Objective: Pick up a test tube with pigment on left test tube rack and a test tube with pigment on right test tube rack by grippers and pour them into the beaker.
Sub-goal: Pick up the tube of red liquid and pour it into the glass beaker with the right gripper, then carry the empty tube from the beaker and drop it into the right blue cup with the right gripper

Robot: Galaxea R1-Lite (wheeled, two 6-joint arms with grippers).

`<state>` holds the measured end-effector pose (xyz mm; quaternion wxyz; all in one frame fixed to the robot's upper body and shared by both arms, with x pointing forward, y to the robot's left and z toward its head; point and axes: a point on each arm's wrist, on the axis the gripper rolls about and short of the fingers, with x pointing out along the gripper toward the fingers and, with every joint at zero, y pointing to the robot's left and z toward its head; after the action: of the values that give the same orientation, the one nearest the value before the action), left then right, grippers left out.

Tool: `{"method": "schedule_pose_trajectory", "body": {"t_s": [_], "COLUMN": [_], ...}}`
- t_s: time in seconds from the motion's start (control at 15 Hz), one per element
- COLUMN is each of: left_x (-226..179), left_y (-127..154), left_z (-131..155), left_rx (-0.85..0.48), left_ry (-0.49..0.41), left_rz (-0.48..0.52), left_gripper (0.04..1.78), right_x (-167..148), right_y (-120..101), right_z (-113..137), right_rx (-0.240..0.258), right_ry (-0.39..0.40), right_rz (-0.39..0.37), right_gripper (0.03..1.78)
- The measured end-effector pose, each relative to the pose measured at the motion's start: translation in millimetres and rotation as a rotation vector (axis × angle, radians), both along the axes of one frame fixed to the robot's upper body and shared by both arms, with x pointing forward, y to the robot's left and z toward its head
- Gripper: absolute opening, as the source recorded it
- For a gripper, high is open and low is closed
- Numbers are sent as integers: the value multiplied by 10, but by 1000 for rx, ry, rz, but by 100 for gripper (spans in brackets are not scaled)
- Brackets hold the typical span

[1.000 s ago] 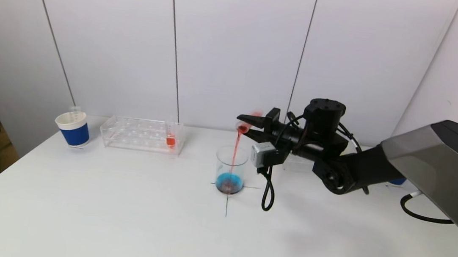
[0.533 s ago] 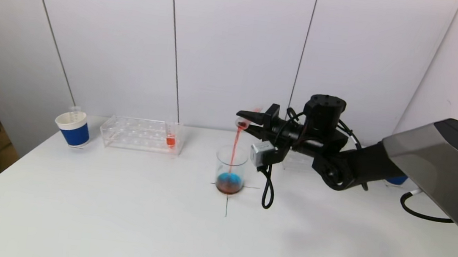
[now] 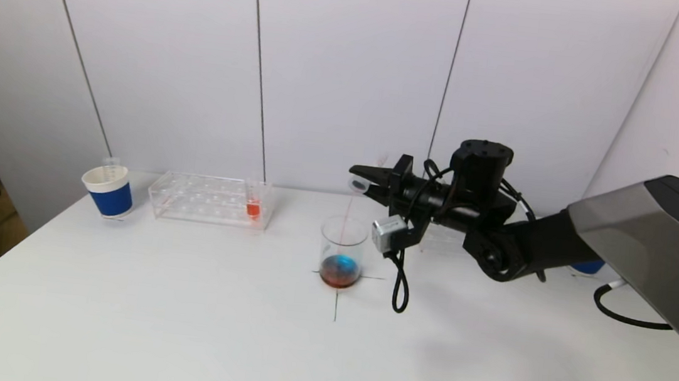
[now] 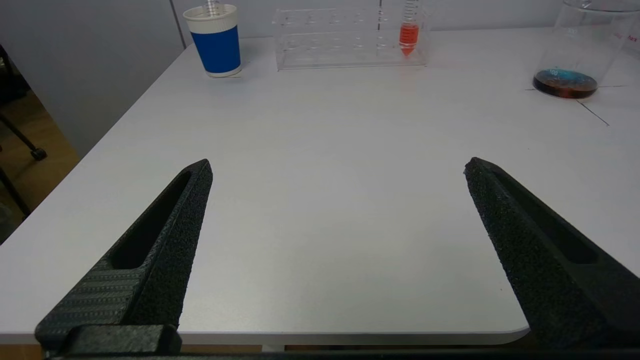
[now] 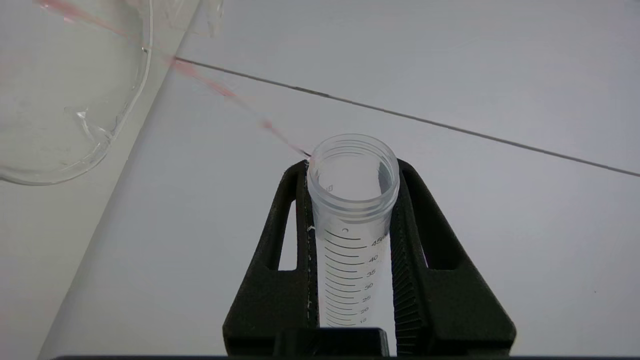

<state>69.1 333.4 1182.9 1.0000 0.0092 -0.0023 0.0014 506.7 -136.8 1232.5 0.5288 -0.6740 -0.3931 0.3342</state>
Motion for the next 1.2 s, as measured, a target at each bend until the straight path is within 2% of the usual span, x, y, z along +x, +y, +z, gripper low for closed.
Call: {"method": "schedule_pose_trajectory", "body": {"t_s": [0.47,0.67,0.8,0.87,1.07,1.2], "left_x": [0,0,0,0,0,0], "left_y": [0,0,0,0,0,0], "left_z": [0,0,0,0,0,0], "left_rx": [0,0,0,0,0,0], "left_ry": [0,0,0,0,0,0], "left_rz": [0,0,0,0,0,0], "left_gripper": [176,176,176,176,176,176], "right_x": [-11,-19,-40,-48,-57,-70], "right_y": [-5,18,55,74,116,144], "right_z": [26,13,16,39,145,184], "right_rx": [-10,23,89,139,338,446], "right_ry": [-27,26,130,181,339,459], "right_rz": [2,3,-2,-14,-98,-132], "right_gripper": [47,47,47,47,47,47]}}
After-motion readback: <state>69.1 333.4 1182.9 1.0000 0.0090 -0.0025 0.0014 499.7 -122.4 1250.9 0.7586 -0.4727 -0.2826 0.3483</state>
